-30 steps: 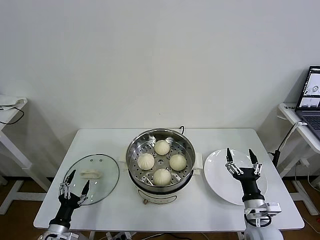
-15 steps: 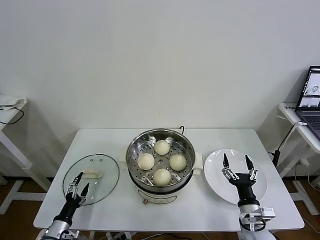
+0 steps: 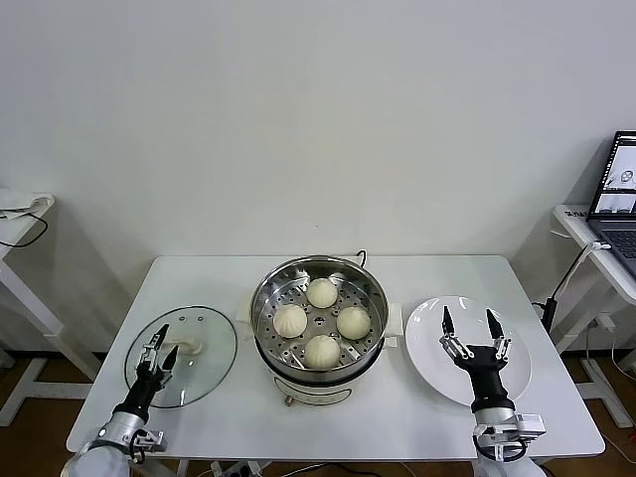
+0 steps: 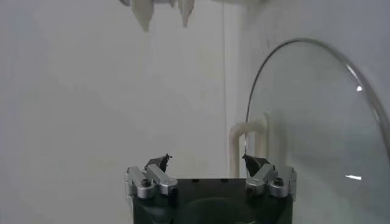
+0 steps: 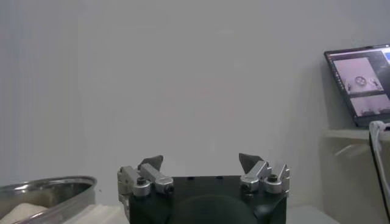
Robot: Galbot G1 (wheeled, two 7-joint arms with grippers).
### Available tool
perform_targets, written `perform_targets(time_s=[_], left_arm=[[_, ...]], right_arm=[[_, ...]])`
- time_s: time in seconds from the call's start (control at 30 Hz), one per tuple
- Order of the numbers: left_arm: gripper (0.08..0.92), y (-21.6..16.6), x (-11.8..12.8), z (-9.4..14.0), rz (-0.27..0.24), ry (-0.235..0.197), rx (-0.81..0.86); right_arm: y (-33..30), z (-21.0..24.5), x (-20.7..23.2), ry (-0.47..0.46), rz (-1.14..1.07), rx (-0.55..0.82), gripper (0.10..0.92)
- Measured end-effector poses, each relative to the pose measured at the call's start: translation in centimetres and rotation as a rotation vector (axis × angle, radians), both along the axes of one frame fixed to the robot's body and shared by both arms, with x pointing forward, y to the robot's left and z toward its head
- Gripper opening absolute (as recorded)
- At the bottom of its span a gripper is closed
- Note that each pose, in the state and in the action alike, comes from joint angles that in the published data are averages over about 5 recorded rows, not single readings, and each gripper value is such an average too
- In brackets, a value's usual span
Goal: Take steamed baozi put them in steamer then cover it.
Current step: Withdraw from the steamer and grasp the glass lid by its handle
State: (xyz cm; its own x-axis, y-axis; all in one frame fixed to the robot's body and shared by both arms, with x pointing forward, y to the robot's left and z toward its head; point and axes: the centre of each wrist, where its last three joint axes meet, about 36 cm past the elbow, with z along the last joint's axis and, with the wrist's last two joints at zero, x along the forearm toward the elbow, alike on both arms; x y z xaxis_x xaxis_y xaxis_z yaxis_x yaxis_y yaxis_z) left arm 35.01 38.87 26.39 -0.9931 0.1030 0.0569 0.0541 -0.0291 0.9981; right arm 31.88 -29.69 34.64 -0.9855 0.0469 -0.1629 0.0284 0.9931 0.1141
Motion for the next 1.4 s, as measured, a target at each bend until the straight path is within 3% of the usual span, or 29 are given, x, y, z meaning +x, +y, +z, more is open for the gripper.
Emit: perform_targets(time_s=[0.53,0.63,1.0,1.3,1.4], left_arm=[[0.823,-0.3,3.6,-0.6,0.012,-0.013,0.006],[0.792,-0.3,3.9,-0.7,0.017,-0.016,0.004],[0.48,-0.5,4.3,-1.8,0.01,-0.006,-0.006],[0.228,-0.3,4.0,-1.4,0.017,-0.033,-0.001],[0.188,-0.2,3.8,-0.7,0.025,-0.053,0.007]], right_arm=[[-0.1,-0.4,0.0,0.003,-0.009,-0.005,0.823],[-0.2,-0.5,0.1,0.0,-0.01,-0.006,0.823],[0.0,-0.7,0.2,-0.004,-0.009,-0.003,0.823],[0.3,-0.4,0.3,-0.012,-0.007,-0.001,0.823],[0.4,-0.3,0.2,-0.015,-0.004,0.001,0.823]])
